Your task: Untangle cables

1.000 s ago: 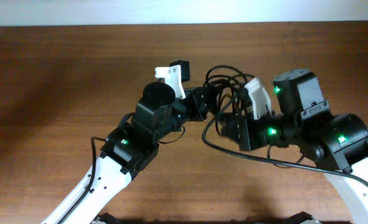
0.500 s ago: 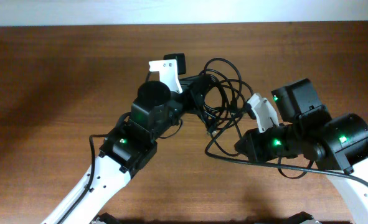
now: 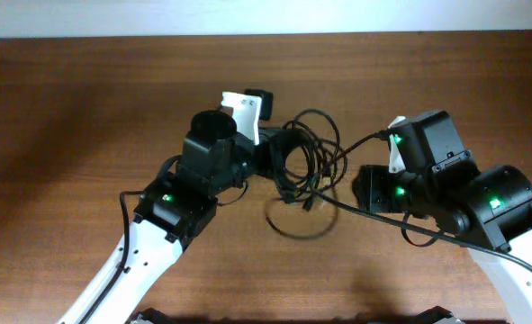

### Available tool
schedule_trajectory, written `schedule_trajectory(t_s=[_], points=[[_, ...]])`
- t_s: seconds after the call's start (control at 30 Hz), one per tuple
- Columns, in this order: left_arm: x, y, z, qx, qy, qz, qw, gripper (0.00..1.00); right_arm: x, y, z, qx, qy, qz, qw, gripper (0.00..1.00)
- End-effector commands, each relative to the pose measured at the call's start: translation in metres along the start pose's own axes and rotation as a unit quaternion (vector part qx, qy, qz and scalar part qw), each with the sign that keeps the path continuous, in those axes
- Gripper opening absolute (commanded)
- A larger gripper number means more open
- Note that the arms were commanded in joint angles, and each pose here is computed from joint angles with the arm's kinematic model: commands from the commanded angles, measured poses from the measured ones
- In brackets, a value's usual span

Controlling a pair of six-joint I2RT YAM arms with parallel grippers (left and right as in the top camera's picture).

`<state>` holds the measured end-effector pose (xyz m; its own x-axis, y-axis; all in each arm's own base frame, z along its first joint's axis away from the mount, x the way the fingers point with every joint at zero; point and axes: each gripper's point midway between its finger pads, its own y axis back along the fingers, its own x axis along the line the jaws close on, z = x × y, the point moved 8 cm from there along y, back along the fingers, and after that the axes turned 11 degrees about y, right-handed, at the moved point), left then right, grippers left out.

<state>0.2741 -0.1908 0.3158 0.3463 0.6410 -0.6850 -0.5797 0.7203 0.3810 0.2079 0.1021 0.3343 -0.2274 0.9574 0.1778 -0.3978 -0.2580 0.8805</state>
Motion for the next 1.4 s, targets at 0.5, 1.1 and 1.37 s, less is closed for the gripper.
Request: schedule_trajectory(t_s=[0.5,1.1,1.37], points=[[-0.031,0.009,-0.012,0.040,-0.316,-0.168,0.933,0.00,0.026,0.022,0.011,-0.093,0.229,0.116,0.962,0.75],[-0.047,0.057,-0.003,0.060,-0.368,-0.439,0.817,0.00,0.058,0.037,0.010,-0.153,0.381,0.275,0.869,0.42],[-0.048,0.057,0.000,0.048,-0.380,-0.435,0.815,0.52,0.051,0.033,0.017,-0.152,0.334,0.232,0.901,0.04]])
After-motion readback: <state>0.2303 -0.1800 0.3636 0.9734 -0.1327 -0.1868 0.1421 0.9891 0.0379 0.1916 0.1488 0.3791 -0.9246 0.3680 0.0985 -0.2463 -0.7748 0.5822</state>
